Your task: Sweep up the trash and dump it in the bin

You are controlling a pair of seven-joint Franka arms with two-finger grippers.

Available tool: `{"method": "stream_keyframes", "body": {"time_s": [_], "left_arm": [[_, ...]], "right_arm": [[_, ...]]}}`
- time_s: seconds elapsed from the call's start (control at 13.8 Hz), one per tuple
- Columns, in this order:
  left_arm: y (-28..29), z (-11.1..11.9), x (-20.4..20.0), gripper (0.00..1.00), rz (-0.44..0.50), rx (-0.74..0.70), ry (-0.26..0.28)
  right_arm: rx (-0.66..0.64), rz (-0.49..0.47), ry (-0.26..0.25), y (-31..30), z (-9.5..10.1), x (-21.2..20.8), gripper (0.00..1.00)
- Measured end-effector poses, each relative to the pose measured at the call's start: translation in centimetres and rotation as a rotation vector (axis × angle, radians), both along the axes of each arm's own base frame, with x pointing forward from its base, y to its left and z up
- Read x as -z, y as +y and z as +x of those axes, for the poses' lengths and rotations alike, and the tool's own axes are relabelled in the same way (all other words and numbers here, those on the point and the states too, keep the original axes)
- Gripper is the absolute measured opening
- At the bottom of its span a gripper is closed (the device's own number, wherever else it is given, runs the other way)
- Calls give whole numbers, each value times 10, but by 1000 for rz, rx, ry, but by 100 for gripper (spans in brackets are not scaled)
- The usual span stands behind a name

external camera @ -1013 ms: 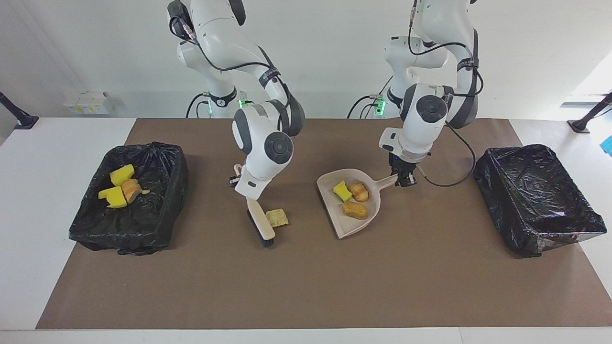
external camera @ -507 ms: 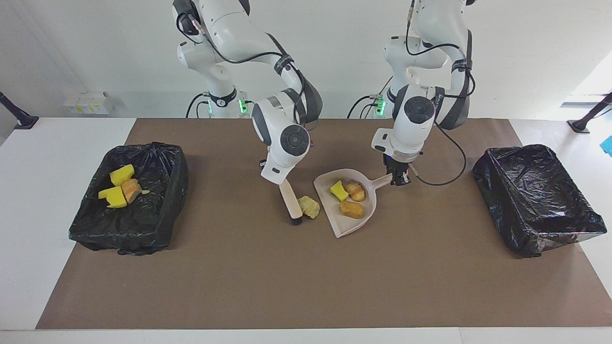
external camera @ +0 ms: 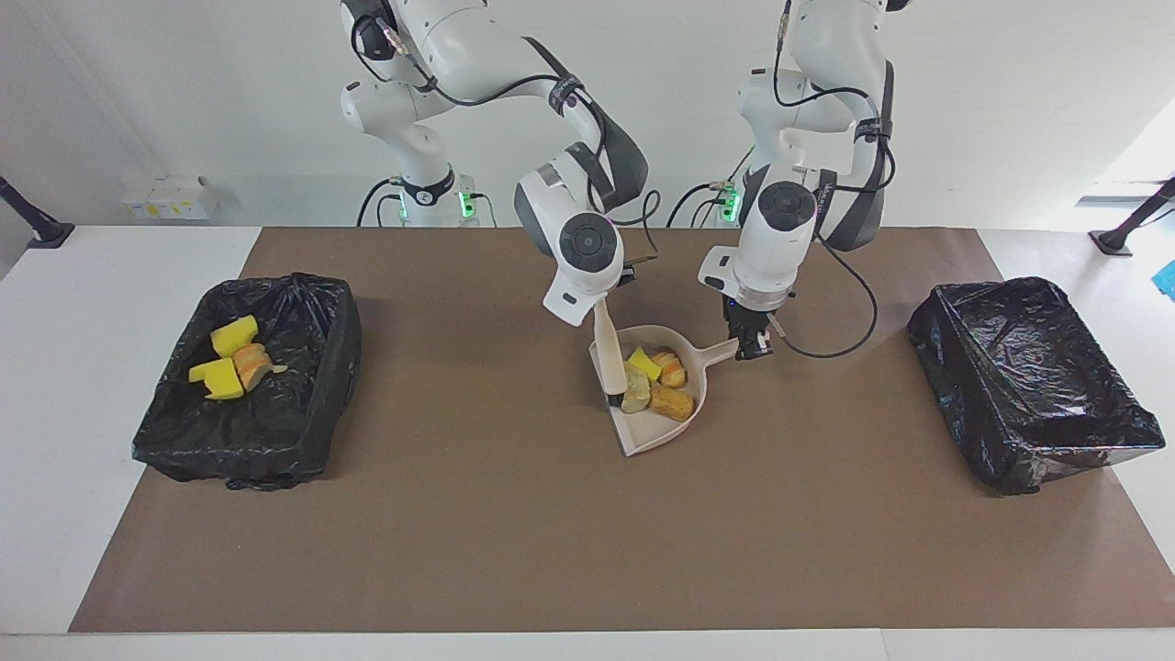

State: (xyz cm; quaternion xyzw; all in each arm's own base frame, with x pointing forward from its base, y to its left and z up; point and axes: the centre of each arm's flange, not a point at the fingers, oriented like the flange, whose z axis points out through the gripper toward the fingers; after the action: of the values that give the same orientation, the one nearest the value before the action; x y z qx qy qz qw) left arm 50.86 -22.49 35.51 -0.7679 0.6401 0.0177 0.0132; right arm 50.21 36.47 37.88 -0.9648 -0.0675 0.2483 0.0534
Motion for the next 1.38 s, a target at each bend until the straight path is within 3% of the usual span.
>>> {"method": "stream_keyframes", "body": {"time_s": [0.36,0.65,0.8,0.94,1.09,1.38], "left_arm": [[8,5,1,32,-23,33,-4],[27,14,1,32,-69,32,6],[46,28,-11,32,-98,42,-12],[67,44,-29,32,-158,52,-22],[89,55,-45,32,-189,55,-11],[154,64,-55,32,-308,83,20]], "right_arm": [[24,-36,5,-67,-7,-93,26],[-10,-173,-3,-104,-19,-122,26],[28,-191,5,-131,-16,-135,26],[55,-174,19,-143,-18,-133,26],[76,-118,33,-132,-32,-119,26],[91,-86,12,-76,-88,-70,26]]}}
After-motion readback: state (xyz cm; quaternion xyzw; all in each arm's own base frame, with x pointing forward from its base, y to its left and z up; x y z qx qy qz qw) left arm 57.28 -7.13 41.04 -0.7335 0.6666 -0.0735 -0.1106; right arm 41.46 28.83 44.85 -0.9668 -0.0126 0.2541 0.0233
